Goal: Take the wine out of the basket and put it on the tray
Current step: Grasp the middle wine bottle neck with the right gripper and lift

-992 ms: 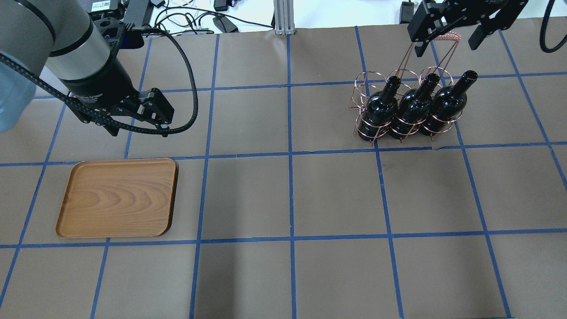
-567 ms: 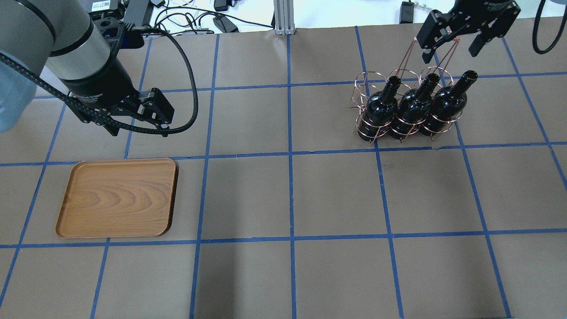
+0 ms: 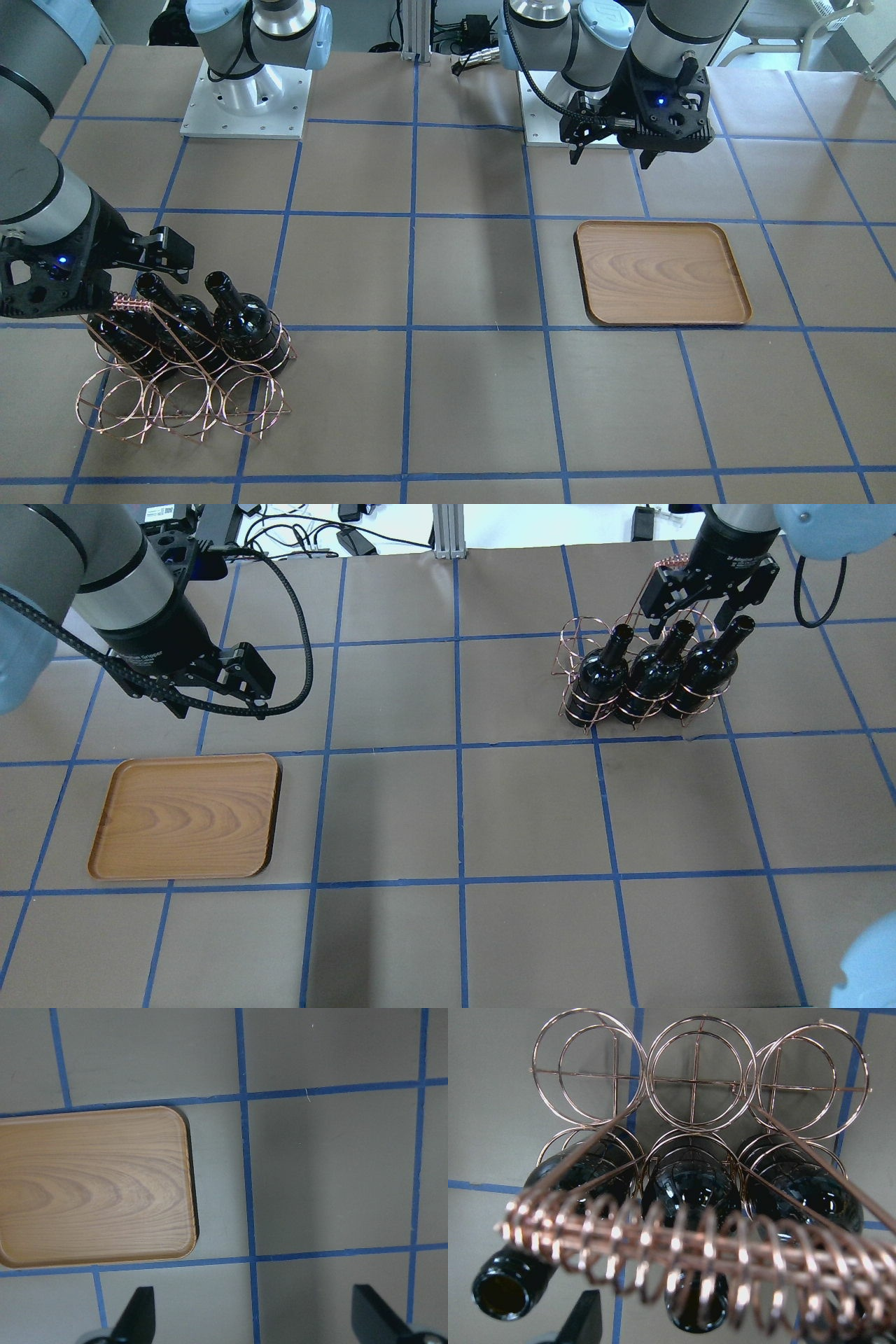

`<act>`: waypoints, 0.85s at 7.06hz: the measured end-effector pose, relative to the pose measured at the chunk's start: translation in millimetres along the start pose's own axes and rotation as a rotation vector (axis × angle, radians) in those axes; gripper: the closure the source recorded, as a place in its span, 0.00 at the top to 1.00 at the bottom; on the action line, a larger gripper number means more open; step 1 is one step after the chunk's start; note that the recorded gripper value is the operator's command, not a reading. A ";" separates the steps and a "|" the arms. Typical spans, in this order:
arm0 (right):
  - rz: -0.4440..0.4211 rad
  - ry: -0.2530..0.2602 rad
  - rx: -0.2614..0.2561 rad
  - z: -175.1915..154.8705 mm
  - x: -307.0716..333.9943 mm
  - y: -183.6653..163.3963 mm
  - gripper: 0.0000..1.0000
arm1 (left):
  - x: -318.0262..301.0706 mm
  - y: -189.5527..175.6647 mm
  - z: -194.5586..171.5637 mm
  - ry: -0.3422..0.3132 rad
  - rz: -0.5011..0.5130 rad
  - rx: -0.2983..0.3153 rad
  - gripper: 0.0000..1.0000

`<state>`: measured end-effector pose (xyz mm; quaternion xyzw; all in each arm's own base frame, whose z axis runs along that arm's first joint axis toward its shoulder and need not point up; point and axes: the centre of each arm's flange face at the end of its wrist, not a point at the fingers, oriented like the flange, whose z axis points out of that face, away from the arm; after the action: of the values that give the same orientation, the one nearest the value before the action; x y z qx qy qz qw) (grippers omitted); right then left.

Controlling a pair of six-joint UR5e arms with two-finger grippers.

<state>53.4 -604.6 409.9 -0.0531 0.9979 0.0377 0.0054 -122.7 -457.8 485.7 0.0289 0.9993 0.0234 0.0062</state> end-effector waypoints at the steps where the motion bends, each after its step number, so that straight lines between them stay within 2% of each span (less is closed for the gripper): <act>1: 0.007 -0.002 -0.004 8.0 0.5 -2.5 0.56 | 0.1 -0.1 0.1 0.001 0.000 0.000 1.00; 2: 0.015 -0.002 -0.005 11.7 0.8 -4.0 0.34 | 0.1 -0.1 0.2 0.001 0.000 -0.001 1.00; 3: 0.022 -0.002 -0.005 12.9 1.0 -4.6 0.23 | 0.0 -0.2 0.2 0.001 0.000 0.000 1.00; 4: 0.025 -0.002 -0.005 13.2 1.1 -4.7 0.15 | -0.9 -0.4 0.1 0.000 -0.002 0.000 1.00; 6: 0.031 -0.014 0.000 11.9 0.0 -5.6 0.11 | -0.8 0.0 0.3 0.000 -0.002 -0.001 1.00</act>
<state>54.1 -609.2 397.6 -0.0372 0.9985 0.0380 0.0119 -121.8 -457.8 485.5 0.0279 0.9993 0.0241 0.0062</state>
